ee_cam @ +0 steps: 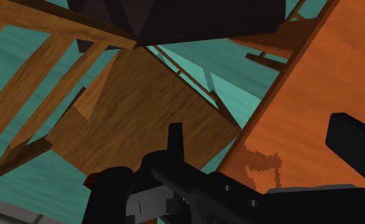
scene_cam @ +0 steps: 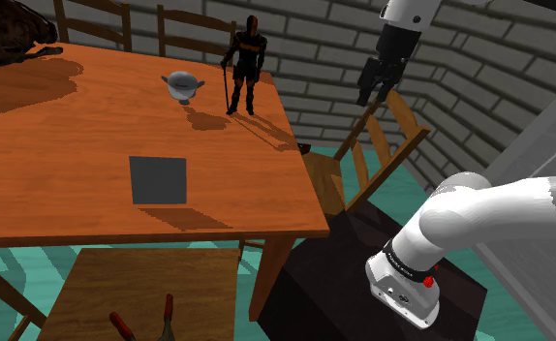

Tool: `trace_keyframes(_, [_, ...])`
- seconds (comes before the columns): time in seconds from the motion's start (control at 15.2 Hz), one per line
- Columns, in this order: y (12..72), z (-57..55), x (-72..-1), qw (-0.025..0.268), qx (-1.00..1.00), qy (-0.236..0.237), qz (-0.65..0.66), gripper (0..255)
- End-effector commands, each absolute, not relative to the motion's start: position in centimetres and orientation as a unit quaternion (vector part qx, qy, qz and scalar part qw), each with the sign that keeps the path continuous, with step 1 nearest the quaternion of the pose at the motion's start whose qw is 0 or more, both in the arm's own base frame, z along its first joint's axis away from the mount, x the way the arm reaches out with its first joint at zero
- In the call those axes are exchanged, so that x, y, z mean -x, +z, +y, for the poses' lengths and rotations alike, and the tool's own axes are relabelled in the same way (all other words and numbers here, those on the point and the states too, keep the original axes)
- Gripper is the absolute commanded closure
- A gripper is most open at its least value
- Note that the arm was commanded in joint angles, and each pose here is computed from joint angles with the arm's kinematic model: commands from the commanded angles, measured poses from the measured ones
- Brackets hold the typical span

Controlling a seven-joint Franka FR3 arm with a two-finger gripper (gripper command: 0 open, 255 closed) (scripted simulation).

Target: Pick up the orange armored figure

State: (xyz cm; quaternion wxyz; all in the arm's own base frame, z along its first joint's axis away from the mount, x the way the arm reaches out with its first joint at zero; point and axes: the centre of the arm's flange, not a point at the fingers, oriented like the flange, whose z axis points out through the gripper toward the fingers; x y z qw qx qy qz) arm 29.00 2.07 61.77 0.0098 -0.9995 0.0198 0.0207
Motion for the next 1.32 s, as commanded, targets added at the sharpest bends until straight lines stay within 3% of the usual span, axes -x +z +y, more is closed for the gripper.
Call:
trace_keyframes(0.0, [61.8, 2.1, -29.0, 0.010, 1.000, 0.021, 0.020, 0])
trace_keyframes(1.25, [60.9, 15.1, -48.5, 0.000, 0.975, -0.046, 0.219, 0])
